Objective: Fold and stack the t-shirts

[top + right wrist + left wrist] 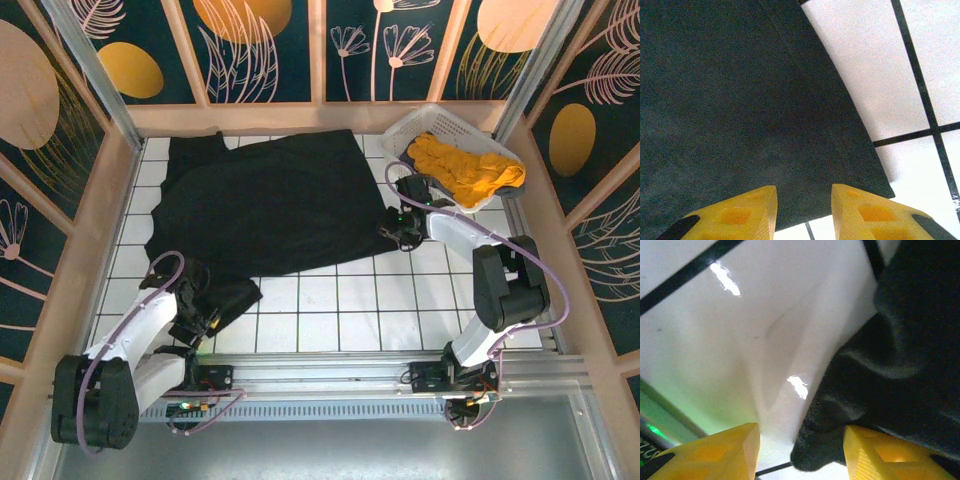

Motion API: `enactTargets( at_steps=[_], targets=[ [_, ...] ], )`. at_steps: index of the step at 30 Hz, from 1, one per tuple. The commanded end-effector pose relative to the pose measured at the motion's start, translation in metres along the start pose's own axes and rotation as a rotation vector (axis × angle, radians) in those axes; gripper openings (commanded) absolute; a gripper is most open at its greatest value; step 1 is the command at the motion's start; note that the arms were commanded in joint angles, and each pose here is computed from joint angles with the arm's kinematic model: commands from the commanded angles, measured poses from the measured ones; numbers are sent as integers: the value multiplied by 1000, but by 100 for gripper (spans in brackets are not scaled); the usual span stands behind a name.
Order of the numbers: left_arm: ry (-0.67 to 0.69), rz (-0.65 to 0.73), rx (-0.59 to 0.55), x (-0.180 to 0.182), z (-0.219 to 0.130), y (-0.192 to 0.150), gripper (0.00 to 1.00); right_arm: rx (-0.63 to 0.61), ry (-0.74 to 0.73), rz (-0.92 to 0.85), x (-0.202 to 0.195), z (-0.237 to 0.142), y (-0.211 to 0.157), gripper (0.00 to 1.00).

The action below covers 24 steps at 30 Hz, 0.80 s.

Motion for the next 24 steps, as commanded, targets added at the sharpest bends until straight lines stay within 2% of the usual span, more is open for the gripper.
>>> enactTargets(
  at_steps=[1, 2, 3, 4, 11, 16, 24],
  targets=[
    [-116, -27, 11, -26, 0, -1, 35, -7, 8, 27, -5, -1, -4, 34],
    [-120, -36, 8, -29, -1, -1, 25, -9, 1, 40, -8, 0, -5, 35],
    [-129, -43, -7, -32, -5, 0, 10, -16, -17, 58, -12, 0, -6, 35],
    [-134, -55, -28, -34, -10, 2, 0, -22, -37, 72, -16, 1, -7, 36],
    [-191, -132, -99, -30, -38, 5, 0, -62, -156, 113, -34, 14, -10, 40],
    [-179, -162, -103, -24, -40, 5, 0, -45, -152, 101, -29, 23, -6, 39],
    [-184, -150, -120, -29, -44, 6, 0, 3, -163, 114, -22, 31, -19, 38]
  ],
)
Point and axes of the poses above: each hand's point on the last joint's axis, 136 mm out from that joint toward the fingers, its own z axis out along the fingers, its own x axis along the line the jaws close on, y = z × x, the point moved 9 cm from there along -z, back along the fingers, and after that the axes turned 15 degrees about -z, right-handed, at the moved point
